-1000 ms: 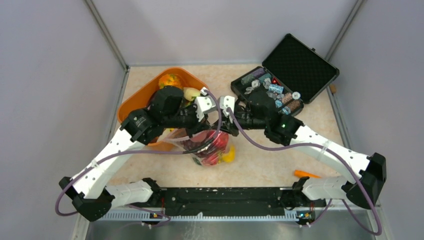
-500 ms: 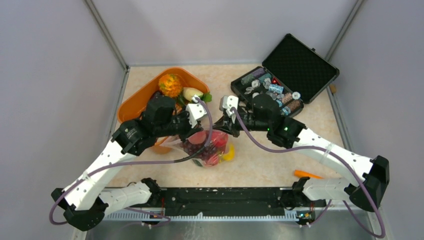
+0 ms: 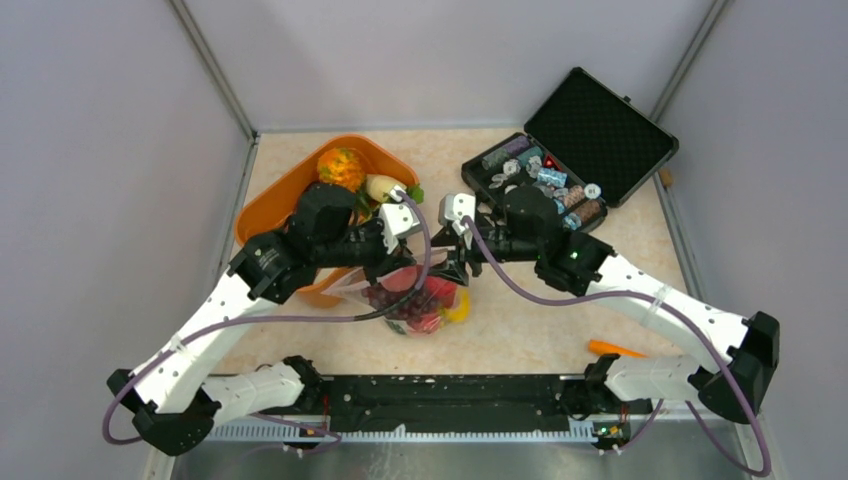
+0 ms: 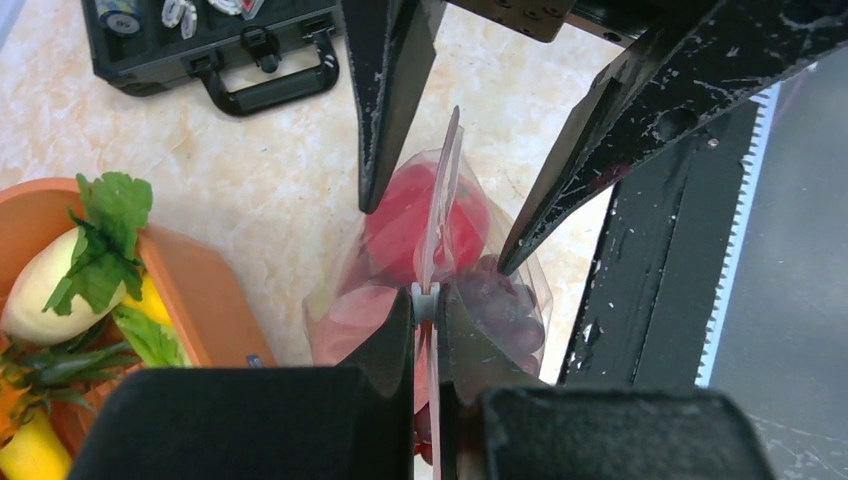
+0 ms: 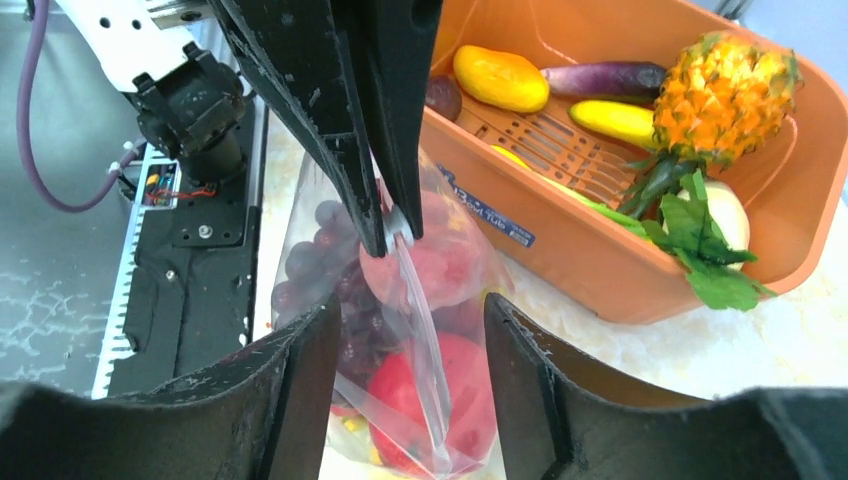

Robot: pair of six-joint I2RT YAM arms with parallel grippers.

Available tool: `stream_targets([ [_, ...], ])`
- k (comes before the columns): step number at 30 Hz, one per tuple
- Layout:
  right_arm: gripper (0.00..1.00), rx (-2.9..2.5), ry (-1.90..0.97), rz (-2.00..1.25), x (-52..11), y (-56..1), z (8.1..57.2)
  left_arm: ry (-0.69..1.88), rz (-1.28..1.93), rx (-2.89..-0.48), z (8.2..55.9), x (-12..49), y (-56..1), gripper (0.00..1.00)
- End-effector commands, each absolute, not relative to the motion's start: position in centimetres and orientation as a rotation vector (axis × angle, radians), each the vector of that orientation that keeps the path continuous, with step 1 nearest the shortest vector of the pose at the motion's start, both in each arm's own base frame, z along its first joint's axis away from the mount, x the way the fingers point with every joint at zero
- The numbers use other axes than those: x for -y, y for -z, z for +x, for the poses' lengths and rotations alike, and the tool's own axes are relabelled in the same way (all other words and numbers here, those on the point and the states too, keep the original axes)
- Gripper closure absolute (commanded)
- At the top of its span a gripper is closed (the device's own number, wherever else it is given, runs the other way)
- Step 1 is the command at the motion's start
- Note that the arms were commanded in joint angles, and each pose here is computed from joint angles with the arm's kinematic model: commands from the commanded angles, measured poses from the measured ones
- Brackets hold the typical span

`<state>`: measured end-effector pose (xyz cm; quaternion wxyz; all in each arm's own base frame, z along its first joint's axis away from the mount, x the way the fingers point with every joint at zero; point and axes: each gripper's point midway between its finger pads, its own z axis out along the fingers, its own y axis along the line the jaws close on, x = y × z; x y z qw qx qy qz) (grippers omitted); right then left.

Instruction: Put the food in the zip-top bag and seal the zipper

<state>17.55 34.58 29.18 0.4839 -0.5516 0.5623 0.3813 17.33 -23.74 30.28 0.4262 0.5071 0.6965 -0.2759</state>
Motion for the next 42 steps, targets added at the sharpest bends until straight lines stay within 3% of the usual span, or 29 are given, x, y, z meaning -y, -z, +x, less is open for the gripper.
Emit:
stream_targets([
  [1, 0.45, -1.282, -0.931, -1.381, -35.0, -32.0, 17.3, 0.782, 1.273, -1.627, 16.9, 25.2, -33.3, 1.00],
  [9, 0.46, -1.276, -0.912, -1.420, -35.2, -31.6, 17.6, 0.809, 1.293, -1.614, 16.9, 25.9, -33.7, 1.00],
  [12, 0.60, -1.275, -0.916, -1.431, -35.3, -31.6, 17.5, 0.810, 1.292, -1.621, 17.0, 26.0, -33.5, 1.00],
  [16, 0.71, -1.259, -0.929, -1.421, -35.4, -31.8, 17.3, 0.802, 1.297, -1.659, 17.3, 26.0, -32.7, 1.00],
  [19, 0.97, -1.252, -0.946, -1.424, -35.5, -31.9, 17.0, 0.804, 1.297, -1.670, 17.3, 26.0, -32.4, 1.00],
  [20, 1.00, -1.258, -0.943, -1.420, -35.5, -31.9, 17.1, 0.802, 1.296, -1.671, 17.2, 26.0, -32.4, 1.00],
  [42, 1.00, -1.424, -0.715, -1.175, -31.4, -31.0, 21.0, 0.380, 1.132, -1.869, 18.1, 17.7, -27.5, 1.00],
])
